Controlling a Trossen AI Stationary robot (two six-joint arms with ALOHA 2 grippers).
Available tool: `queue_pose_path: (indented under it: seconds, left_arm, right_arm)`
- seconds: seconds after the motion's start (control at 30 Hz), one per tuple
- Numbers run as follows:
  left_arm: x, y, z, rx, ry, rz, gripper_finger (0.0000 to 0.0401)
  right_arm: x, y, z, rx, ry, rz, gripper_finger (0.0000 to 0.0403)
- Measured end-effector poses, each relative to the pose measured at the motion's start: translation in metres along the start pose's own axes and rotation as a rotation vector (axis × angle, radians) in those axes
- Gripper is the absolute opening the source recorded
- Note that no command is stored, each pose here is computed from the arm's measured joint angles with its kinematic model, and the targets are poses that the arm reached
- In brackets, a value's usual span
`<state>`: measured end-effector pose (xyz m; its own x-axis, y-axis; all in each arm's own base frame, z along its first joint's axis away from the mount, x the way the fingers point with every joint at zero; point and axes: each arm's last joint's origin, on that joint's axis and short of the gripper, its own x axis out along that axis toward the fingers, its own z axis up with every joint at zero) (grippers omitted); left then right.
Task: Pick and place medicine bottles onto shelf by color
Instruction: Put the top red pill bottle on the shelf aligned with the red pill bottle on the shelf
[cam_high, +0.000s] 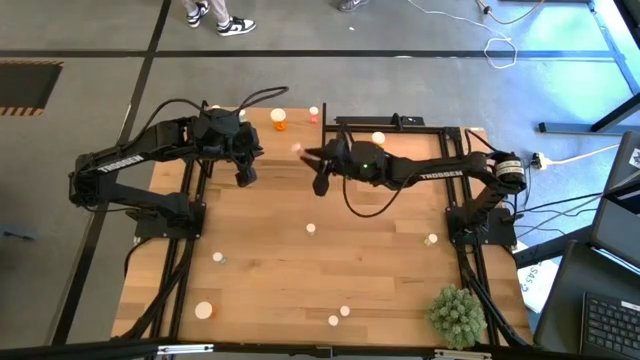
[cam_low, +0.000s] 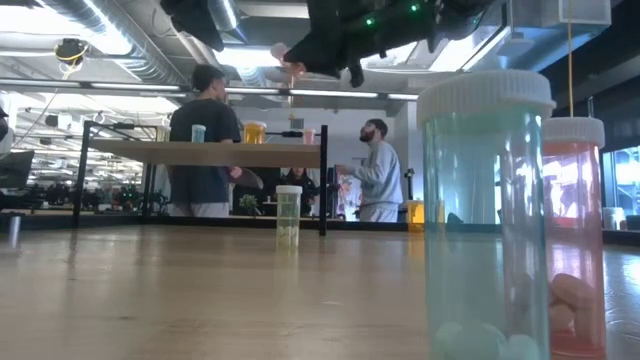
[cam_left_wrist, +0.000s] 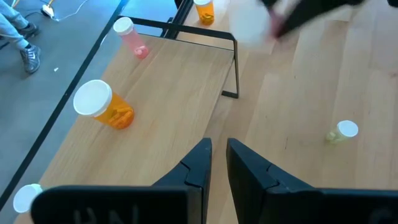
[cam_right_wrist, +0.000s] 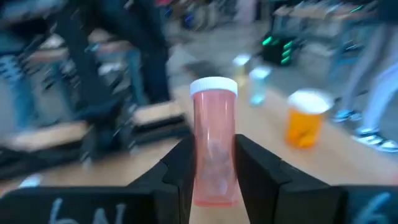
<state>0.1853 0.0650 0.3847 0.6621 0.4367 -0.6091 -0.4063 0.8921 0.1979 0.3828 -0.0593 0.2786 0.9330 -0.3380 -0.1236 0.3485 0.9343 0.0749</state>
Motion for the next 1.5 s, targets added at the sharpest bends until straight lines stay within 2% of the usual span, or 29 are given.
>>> queue_pose_path:
  seconds: [0.2,0.5,0.7,1.1,1.23,1.37,1.5]
  left_arm:
    - [0.000,0.000,0.000,0.000,-0.001,0.000,0.0043]
    - [0.000,0.000,0.000,0.000,-0.001,0.000,0.0043]
    - [0.000,0.000,0.000,-0.001,-0.001,0.001,0.0043]
    - [0.002,0.008,0.000,-0.042,0.003,0.034,0.0043]
    - [0.005,0.015,0.002,-0.020,-0.005,0.077,0.0043]
    - [0.008,0.022,0.004,0.066,-0.012,0.151,0.0043]
    - [0.009,0.025,0.007,0.115,-0.030,0.194,0.0043]
  right_arm:
    - [0.003,-0.002,0.005,0.020,-0.112,-0.142,0.0104]
    - [0.009,0.019,-0.001,-0.110,-0.231,-0.187,0.0104]
    - [0.015,0.021,-0.013,-0.116,-0.206,-0.249,0.0104]
    - [0.032,0.025,-0.044,-0.079,-0.252,-0.320,0.0104]
    - [0.035,0.028,-0.053,-0.106,-0.247,-0.339,0.0104]
    - [0.035,0.029,-0.051,-0.095,-0.262,-0.339,0.0104]
    - [0.033,0.035,-0.052,-0.144,-0.254,-0.332,0.0104]
